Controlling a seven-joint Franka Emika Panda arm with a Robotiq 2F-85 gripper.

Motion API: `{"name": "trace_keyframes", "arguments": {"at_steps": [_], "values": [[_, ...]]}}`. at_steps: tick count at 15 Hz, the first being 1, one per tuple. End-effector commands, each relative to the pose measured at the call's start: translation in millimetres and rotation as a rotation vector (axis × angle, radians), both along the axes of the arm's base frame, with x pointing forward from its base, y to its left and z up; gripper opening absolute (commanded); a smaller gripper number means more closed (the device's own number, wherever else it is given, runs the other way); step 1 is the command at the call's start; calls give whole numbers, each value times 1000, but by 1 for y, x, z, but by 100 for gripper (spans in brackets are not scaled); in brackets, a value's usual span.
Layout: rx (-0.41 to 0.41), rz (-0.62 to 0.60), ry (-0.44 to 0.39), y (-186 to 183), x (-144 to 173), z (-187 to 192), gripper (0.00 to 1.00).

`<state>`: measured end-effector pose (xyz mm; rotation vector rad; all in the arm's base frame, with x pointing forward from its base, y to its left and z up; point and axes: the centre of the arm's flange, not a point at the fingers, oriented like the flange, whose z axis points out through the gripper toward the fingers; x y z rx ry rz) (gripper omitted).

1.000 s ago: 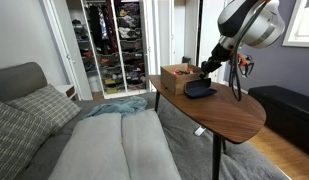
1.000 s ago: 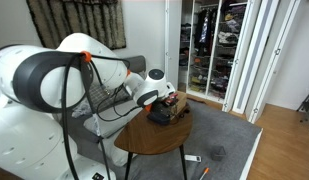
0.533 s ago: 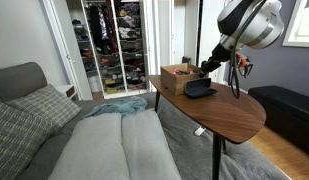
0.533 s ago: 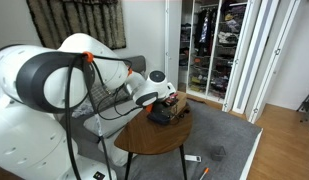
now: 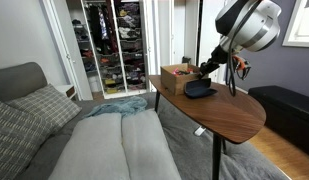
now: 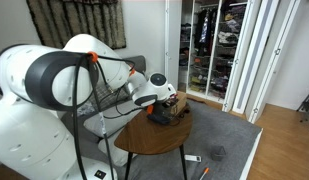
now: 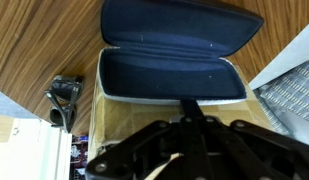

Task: Close the grey case

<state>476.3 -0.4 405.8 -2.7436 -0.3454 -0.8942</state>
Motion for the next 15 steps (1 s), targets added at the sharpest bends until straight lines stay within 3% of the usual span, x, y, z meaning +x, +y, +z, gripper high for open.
{"name": "trace_keyframes", "arguments": {"at_steps": [1,15], "values": [[10,2,-36,-3,12,-9,0],[10,-12,11,-3,21,-19,0]]}}
